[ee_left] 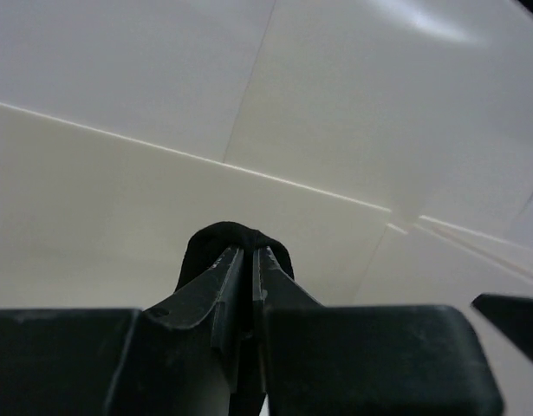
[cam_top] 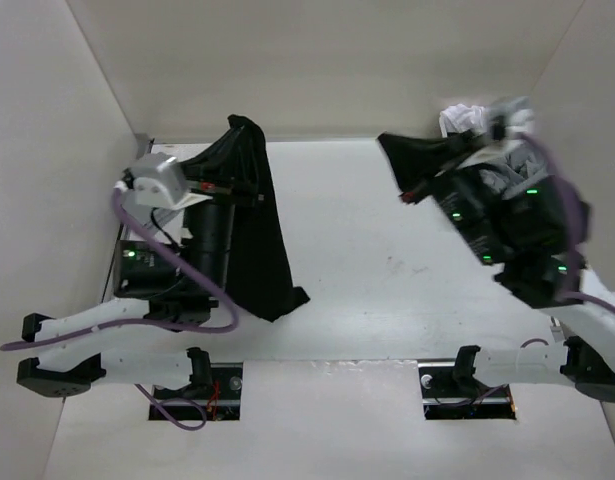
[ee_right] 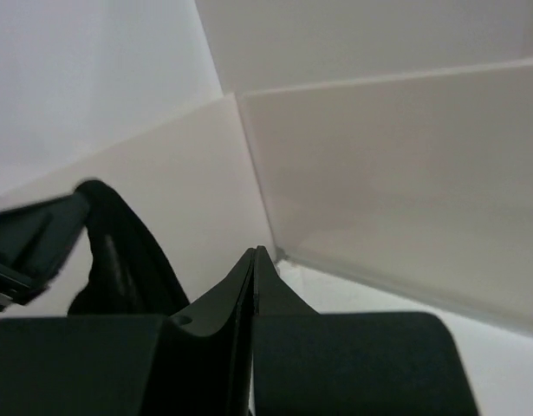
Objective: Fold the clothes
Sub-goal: Flatten the tank top out
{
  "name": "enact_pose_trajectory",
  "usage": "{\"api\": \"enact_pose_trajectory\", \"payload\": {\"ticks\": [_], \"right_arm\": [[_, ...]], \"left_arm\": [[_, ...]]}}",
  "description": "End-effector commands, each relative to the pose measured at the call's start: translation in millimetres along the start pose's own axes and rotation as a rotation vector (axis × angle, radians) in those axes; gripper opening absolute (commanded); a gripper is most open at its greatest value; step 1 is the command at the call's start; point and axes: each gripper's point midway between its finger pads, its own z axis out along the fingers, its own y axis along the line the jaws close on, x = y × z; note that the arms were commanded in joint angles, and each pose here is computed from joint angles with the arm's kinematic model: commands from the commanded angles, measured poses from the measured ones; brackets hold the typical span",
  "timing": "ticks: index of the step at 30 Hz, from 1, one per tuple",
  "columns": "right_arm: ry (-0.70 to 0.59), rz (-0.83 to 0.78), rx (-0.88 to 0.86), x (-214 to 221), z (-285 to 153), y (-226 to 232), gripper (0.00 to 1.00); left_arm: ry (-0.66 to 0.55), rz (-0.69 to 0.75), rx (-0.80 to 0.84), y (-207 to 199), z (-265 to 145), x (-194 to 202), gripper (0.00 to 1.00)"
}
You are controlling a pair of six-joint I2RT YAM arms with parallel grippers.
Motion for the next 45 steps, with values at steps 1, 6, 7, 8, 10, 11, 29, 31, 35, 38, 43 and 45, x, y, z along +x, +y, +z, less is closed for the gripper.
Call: {"api": "enact_pose_trajectory", "payload": {"ticks": [1, 6, 7, 8, 10, 11, 29, 31, 35, 38, 43, 45], "right_arm": [[0.201, 0.037, -0.07, 110.2, 16.4, 9.7, 0.01], [0.393, 0.096, -0.189, 276.8, -3.0, 29.9, 0.15], [0.428, 0.096, -0.191, 305.0, -10.2, 30.6, 0.22], [0.453, 0.099, -0.19, 323.0, -15.4, 30.6, 0.28], [0.537, 0.101, -0.198, 373.0, -34.6, 33.0, 0.4], [0.572, 0.095, -0.195, 392.3, -42.4, 32.1, 0.42], [0.491, 0.162, -0.181, 388.6, -82.8, 20.3, 0.66], [0.516, 0.164, -0.203, 394.3, -80.9, 26.7, 0.65], [0.595, 0.123, -0.103, 433.7, -67.3, 8.9, 0.63], [0.623, 0.13, -0.074, 450.4, -63.5, 6.0, 0.55], [0.612, 0.134, -0.072, 442.9, -54.2, 10.3, 0.1], [0.6, 0.148, -0.093, 427.0, -56.8, 17.7, 0.03]], "left_arm": [[-0.005, 0.096, -0.081, 15.6, 4.9, 21.0, 0.02], [0.05, 0.128, -0.103, 27.3, 4.5, 59.0, 0.03], [0.056, 0.135, -0.11, 30.9, 5.6, 64.0, 0.03], [0.063, 0.142, -0.116, 33.9, 6.9, 70.7, 0.03], [0.078, 0.16, -0.132, 41.4, 10.9, 86.2, 0.03], [0.09, 0.167, -0.137, 44.4, 12.5, 95.0, 0.03], [0.139, 0.156, -0.134, 59.2, 16.4, 120.6, 0.03], [0.14, 0.145, -0.127, 57.6, 16.3, 122.0, 0.03], [0.137, 0.131, -0.114, 54.9, 15.9, 120.5, 0.03], [0.138, 0.132, -0.115, 56.5, 14.7, 117.6, 0.03], [0.124, 0.13, -0.114, 57.4, 13.8, 107.3, 0.03], [0.103, 0.126, -0.118, 59.4, 12.9, 93.4, 0.03]]}}
